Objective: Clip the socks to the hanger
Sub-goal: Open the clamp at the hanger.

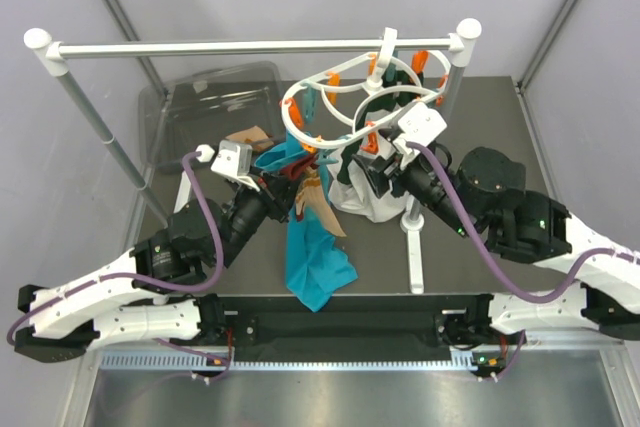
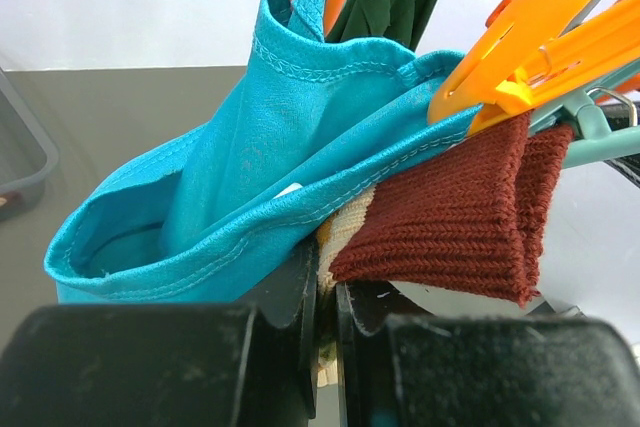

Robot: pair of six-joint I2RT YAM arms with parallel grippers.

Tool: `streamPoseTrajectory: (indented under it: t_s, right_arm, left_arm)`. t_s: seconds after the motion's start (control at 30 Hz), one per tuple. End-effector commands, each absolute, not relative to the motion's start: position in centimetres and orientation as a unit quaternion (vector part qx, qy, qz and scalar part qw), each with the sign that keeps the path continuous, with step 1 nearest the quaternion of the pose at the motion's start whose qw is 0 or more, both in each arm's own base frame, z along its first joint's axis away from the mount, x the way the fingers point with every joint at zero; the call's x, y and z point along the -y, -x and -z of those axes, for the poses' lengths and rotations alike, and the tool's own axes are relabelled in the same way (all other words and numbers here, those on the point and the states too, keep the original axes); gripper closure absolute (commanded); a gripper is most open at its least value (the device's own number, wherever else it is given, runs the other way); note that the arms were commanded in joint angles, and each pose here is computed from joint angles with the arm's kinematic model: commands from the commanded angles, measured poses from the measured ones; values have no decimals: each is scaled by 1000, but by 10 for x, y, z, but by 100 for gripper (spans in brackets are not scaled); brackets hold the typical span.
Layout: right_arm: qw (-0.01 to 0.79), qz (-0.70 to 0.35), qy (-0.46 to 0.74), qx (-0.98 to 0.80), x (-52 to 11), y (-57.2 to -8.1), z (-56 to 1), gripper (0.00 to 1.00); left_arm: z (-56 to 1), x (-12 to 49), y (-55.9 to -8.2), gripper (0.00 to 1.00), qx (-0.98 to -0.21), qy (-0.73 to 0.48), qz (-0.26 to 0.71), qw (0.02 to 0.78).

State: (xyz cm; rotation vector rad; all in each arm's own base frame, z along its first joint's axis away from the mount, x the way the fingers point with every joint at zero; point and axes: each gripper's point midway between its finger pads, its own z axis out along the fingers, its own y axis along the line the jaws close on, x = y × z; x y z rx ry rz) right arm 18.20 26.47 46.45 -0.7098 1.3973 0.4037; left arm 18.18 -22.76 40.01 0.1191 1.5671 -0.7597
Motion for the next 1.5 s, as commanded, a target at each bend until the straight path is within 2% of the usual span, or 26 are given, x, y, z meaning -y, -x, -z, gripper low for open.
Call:
streamPoseTrajectory:
  t_s: [0.0, 0.37, 0.67, 1.03, 1.13, 1.17, 1.27, 1.3, 1.37, 1.4, 1.47]
  right_arm:
    - [700, -209, 322, -602, -259, -180, -483, 42]
    - [701, -237, 340, -580, -262, -180, -493, 44]
    - [703, -240, 330, -582, -265, -188, -495, 54]
    - [702, -253, 325, -581, -270, -192, -498, 56]
    - [699, -260, 324, -582, -273, -193, -498, 65]
    - [698, -261, 323, -584, -273, -193, -497, 65]
    - [693, -269, 317, -589, -277, -194, -496, 76]
    - [690, -273, 317, -591, -278, -193, -495, 83]
    - [686, -282, 310, -594, -279, -192, -496, 90]
    - [684, -286, 309, -596, -281, -192, -496, 98]
    - [678, -296, 300, -602, -281, -191, -497, 100]
  left_arm:
    - [-417, 219, -180, 95, -676, -39, 346, 649]
    - [-416, 221, -179, 95, -676, -38, 352, 647]
    - [-416, 224, -178, 95, -676, -39, 357, 644]
    - [-416, 223, -178, 95, -676, -38, 358, 644]
    - [-415, 222, -178, 95, -677, -38, 355, 644]
    - [-414, 222, -179, 95, -678, -38, 354, 643]
    - [-411, 222, -179, 95, -679, -36, 352, 643]
    - [-410, 220, -179, 93, -680, -33, 351, 643]
    - [-408, 219, -179, 90, -681, -33, 349, 643]
    - [-407, 217, -180, 89, -682, -30, 347, 643]
    - [-407, 215, -180, 86, -683, -26, 345, 643]
